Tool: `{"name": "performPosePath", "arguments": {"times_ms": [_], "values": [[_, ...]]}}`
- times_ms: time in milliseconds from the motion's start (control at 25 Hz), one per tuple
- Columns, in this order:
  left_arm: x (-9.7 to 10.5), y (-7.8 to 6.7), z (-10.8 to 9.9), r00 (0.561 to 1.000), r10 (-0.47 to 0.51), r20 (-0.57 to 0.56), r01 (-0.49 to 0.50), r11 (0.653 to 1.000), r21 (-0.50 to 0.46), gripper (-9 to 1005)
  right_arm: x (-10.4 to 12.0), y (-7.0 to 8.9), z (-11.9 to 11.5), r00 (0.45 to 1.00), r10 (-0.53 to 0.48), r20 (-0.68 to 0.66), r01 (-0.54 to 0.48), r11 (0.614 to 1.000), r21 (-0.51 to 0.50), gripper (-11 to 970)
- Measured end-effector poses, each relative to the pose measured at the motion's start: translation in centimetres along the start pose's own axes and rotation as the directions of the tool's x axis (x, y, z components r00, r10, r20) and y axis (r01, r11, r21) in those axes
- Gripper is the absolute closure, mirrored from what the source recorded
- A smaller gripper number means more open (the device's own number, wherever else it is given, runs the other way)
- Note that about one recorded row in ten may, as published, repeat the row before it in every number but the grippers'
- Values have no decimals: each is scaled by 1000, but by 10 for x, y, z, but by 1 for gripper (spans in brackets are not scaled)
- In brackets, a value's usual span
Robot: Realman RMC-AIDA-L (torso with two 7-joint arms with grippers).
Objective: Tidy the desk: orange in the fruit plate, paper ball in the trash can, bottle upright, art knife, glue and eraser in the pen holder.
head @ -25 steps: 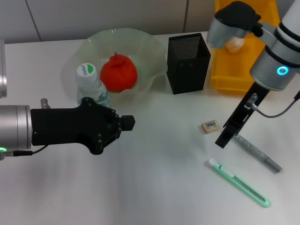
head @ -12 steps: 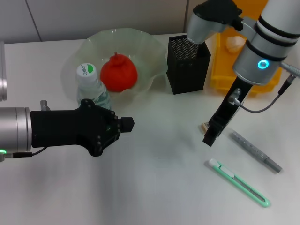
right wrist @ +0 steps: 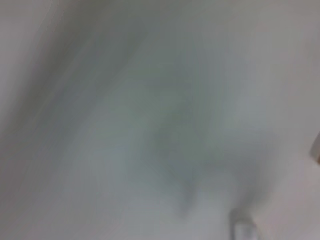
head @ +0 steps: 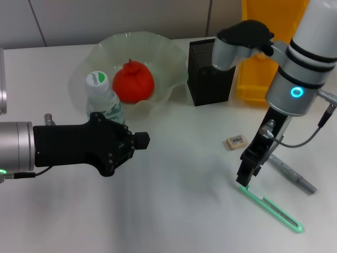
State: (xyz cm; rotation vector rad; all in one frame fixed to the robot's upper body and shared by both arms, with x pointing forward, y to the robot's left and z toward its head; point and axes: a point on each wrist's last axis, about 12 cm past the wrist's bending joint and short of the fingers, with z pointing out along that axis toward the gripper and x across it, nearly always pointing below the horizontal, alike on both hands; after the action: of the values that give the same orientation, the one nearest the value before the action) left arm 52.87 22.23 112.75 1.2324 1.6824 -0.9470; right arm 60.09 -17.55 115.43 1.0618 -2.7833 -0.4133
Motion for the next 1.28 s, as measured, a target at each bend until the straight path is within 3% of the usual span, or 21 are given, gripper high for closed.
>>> {"name": "performPosePath", "arguments": {"times_ms": [800, 1280], "values": [[3, 0, 1, 1000, 10, 1, -10, 1000, 4, 992, 5, -1, 4, 999, 29, -27, -28, 998, 65, 574], [4, 0, 2, 1000, 17, 2, -17, 1000, 5, 992, 3, -2, 15, 999, 21, -29, -19, 999, 50, 575]]}}
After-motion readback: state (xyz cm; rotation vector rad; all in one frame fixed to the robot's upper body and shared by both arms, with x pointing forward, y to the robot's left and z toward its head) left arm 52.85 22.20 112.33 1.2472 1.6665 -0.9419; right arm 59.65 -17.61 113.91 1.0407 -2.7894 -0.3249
